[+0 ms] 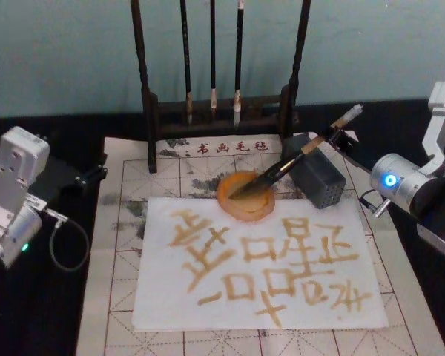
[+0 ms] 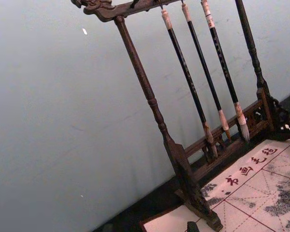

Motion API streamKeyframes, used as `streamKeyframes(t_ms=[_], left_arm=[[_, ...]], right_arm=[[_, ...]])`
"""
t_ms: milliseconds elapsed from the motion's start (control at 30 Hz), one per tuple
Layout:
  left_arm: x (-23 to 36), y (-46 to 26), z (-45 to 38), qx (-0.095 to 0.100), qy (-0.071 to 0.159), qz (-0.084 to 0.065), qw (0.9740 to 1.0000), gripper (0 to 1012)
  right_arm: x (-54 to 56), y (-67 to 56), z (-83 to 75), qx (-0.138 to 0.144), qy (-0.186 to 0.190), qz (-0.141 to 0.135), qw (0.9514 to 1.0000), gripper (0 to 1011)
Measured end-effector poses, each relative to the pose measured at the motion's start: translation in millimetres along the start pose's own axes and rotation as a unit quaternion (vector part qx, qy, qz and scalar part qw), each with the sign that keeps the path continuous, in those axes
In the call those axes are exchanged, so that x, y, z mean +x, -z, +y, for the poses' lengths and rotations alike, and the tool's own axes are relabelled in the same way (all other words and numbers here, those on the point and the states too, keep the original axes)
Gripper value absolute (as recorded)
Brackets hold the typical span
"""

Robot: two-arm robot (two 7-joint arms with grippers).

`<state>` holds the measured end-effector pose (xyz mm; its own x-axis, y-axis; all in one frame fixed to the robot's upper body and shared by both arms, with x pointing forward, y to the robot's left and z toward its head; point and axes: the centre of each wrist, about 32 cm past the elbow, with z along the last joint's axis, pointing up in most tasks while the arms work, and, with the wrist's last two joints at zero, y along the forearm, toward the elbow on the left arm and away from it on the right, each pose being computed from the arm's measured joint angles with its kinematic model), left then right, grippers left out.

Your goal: Pick up the brush from the inkstone, write on the paper, then place the brush back to its original position.

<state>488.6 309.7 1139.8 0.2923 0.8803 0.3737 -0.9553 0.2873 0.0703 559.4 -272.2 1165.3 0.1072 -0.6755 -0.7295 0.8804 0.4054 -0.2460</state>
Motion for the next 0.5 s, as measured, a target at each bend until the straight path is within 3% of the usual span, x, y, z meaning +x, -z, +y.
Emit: streamKeyframes(t_ms=[500], left_arm=[[0.0, 0.0, 0.0, 0.0, 0.0, 0.0, 1.0, 1001]], right_arm=[[-1.2, -0.1, -1.0, 0.006, -0.006, -0.009, 0.9999, 201]])
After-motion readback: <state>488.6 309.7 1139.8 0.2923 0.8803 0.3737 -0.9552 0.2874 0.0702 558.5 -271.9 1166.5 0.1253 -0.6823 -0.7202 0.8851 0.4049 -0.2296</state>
